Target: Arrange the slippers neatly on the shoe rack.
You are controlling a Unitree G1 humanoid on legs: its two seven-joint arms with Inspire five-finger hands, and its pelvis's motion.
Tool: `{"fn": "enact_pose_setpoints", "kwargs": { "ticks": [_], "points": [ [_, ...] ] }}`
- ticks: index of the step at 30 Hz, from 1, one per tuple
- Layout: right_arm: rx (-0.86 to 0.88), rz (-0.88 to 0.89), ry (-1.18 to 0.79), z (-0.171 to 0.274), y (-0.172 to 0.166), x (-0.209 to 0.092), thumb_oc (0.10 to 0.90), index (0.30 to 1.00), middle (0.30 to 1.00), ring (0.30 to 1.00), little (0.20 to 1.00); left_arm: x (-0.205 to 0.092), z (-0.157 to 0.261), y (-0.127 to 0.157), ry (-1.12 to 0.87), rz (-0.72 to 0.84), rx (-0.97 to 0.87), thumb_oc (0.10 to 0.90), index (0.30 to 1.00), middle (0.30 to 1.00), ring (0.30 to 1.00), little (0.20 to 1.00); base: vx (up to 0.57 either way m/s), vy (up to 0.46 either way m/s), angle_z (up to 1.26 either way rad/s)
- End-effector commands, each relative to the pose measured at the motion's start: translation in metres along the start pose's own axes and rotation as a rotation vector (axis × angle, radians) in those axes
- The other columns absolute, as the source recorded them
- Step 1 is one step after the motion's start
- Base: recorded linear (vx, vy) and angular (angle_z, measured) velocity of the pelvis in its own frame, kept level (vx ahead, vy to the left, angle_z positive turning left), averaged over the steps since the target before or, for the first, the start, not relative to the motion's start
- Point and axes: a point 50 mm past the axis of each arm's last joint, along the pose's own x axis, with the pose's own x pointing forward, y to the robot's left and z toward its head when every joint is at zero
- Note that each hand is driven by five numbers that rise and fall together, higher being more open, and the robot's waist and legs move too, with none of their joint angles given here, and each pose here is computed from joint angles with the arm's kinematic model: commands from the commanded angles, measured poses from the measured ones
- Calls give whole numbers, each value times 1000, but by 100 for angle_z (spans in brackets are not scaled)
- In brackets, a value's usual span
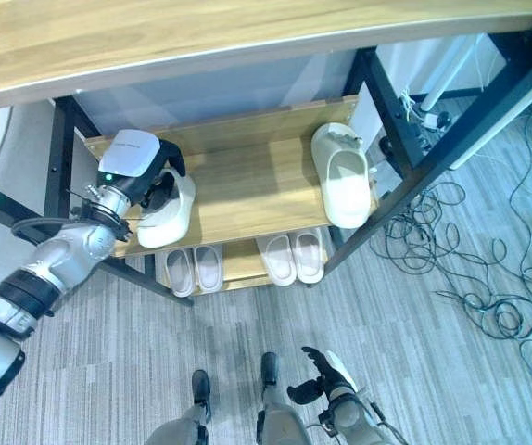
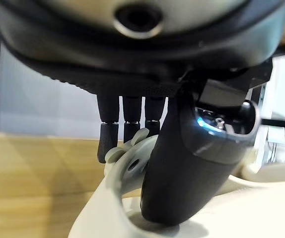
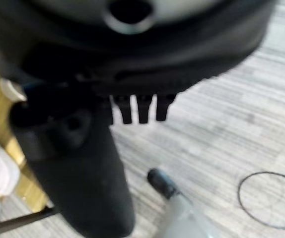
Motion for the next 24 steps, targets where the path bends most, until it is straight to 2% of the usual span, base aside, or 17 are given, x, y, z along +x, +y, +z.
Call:
{"fn": "enact_pose_setpoints", "kwargs": {
  "ticks": [1, 7, 16, 24],
  "points": [
    [18, -67, -32, 0, -12, -3, 800, 900, 900, 900, 900, 28, 27, 48, -83, 253, -119, 400, 300, 300, 300, 300, -23, 24, -5],
    [-1, -87, -46, 0, -20, -5, 800, 900, 900, 900, 900, 32, 34, 63, -112, 321, -155, 400, 300, 300, 300, 300, -10, 46, -20],
    [-26, -90, -39, -11, -31, -13, 800, 900, 900, 900, 900, 24, 3, 68, -3, 352, -137, 400, 300, 300, 300, 300, 13, 40, -39],
    [-36, -96, -9, -21, -39, -17, 800, 900, 900, 900, 900, 27, -21, 74, 82, 318, -25, 400, 300, 300, 300, 300, 9, 25, -22]
  ]
}}
